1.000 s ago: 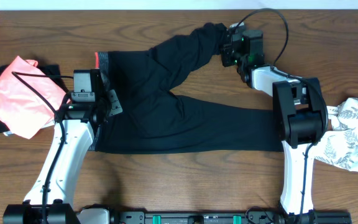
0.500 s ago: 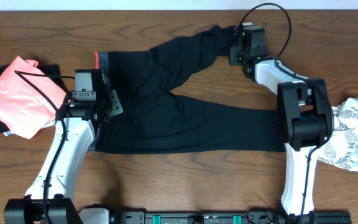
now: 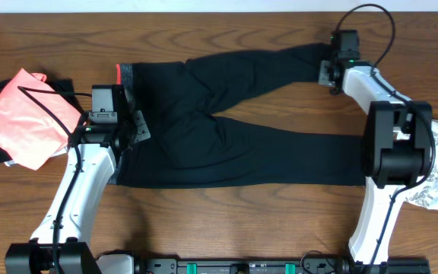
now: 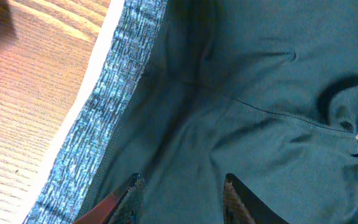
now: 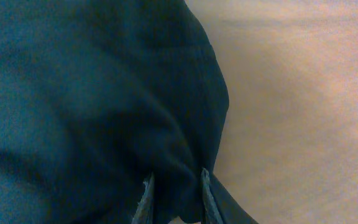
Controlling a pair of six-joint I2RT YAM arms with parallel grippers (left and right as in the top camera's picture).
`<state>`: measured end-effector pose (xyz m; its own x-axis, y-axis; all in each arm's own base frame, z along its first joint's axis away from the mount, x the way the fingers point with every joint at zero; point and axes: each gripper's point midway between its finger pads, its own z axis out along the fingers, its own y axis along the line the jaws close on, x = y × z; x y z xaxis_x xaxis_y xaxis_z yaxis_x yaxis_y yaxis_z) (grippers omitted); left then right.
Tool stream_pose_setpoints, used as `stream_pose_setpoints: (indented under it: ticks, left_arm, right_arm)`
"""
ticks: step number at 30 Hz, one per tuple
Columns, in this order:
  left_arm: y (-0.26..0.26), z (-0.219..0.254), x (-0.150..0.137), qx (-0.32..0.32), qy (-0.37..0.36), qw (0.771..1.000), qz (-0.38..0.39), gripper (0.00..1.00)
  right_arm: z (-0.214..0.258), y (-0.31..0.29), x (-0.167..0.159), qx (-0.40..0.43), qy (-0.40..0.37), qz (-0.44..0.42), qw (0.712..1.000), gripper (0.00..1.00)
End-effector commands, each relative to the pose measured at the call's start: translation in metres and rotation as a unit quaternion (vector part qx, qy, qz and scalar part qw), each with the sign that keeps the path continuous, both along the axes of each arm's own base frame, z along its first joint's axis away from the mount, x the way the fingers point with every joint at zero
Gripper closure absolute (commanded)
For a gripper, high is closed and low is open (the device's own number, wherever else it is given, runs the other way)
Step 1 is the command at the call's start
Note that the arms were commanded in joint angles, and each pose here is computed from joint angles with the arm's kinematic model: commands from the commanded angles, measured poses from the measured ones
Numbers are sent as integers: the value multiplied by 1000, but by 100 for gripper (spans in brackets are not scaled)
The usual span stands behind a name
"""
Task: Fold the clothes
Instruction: 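Pull the upper leg hem right with the right gripper to straighten it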
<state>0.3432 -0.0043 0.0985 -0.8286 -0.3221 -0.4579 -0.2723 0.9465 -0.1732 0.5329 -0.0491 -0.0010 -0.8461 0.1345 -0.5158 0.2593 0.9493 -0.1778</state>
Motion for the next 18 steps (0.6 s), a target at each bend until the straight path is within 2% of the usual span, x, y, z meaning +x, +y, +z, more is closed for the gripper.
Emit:
stream_pose_setpoints:
  ticks: [1, 14, 17, 18]
  left_arm:
    - [-1, 0, 2, 3, 0, 1000, -5, 58]
    - [-1, 0, 1, 3, 2, 1000, -5, 58]
    - [-1, -1, 1, 3, 3, 1000, -5, 58]
    - [-1, -1, 1, 3, 3, 1000, -5, 58]
  right_arm:
    - [-57, -42, -60, -37, 104, -68, 991, 77]
    - [41, -86, -57, -80, 31, -123, 989, 71]
    - [58, -86, -55, -80, 15, -125, 989, 66]
    - [62, -86, -55, -80, 11, -125, 989, 60]
